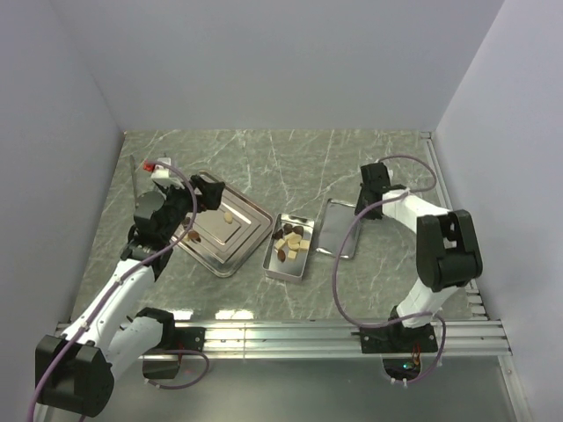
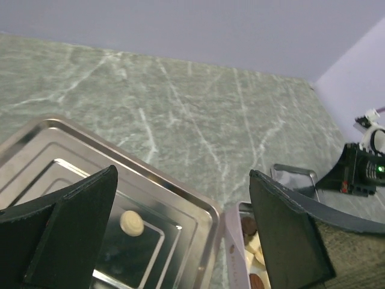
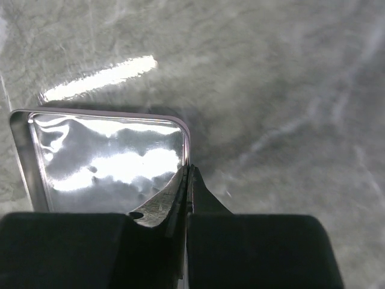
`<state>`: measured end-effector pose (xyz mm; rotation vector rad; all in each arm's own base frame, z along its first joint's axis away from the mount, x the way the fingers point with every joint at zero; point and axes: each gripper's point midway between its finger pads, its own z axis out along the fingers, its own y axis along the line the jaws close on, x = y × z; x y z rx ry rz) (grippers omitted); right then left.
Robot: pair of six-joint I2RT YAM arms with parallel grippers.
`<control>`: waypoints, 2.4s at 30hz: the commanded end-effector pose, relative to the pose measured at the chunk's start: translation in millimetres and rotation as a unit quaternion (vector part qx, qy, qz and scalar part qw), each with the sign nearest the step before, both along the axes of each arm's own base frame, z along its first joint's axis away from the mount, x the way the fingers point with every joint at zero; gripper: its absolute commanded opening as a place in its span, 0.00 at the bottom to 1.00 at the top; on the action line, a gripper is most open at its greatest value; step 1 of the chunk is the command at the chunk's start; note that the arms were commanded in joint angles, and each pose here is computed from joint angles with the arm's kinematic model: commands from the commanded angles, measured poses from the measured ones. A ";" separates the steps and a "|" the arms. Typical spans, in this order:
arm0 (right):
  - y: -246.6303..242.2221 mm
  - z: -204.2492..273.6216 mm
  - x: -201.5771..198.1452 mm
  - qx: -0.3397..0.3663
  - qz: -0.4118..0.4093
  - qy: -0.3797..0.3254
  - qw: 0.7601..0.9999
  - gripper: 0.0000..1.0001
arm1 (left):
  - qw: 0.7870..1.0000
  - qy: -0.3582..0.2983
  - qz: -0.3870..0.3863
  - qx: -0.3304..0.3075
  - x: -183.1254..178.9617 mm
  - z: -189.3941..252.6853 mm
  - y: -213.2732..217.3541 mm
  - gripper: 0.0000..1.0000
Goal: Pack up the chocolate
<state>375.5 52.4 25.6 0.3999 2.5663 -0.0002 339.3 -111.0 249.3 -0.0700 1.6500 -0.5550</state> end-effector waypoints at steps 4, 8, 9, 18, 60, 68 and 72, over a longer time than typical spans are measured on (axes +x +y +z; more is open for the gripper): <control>-22.3 61.7 -2.8 -0.034 -0.047 -0.104 0.993 0.00 | 0.988 -0.070 -0.136 -0.013 -18.7 27.1 -42.9 0.96; -16.7 93.9 -9.9 -0.012 -0.036 -0.156 0.987 0.00 | 0.971 -0.086 -0.220 -0.027 -35.8 31.9 -70.3 0.94; -15.3 99.3 -11.2 -0.009 -0.033 -0.164 0.986 0.00 | 0.966 -0.091 -0.241 -0.027 -39.6 33.1 -77.5 0.95; 19.9 161.7 -31.9 0.076 0.051 -0.267 0.959 0.00 | 0.917 -0.115 -0.381 -0.019 -82.0 34.7 -136.2 0.96; 146.5 240.7 -75.0 0.172 0.219 -0.373 0.885 0.04 | 0.899 -0.020 -0.438 0.010 -95.8 -17.9 -263.5 0.09; 116.7 246.3 -77.7 0.119 0.159 -0.406 0.892 0.66 | 0.926 0.010 -0.377 -0.012 -72.6 -15.4 -262.2 0.01; 120.1 257.0 -89.4 0.105 0.154 -0.432 0.882 0.70 | 0.949 -0.003 -0.313 -0.039 -61.5 10.5 -248.9 0.01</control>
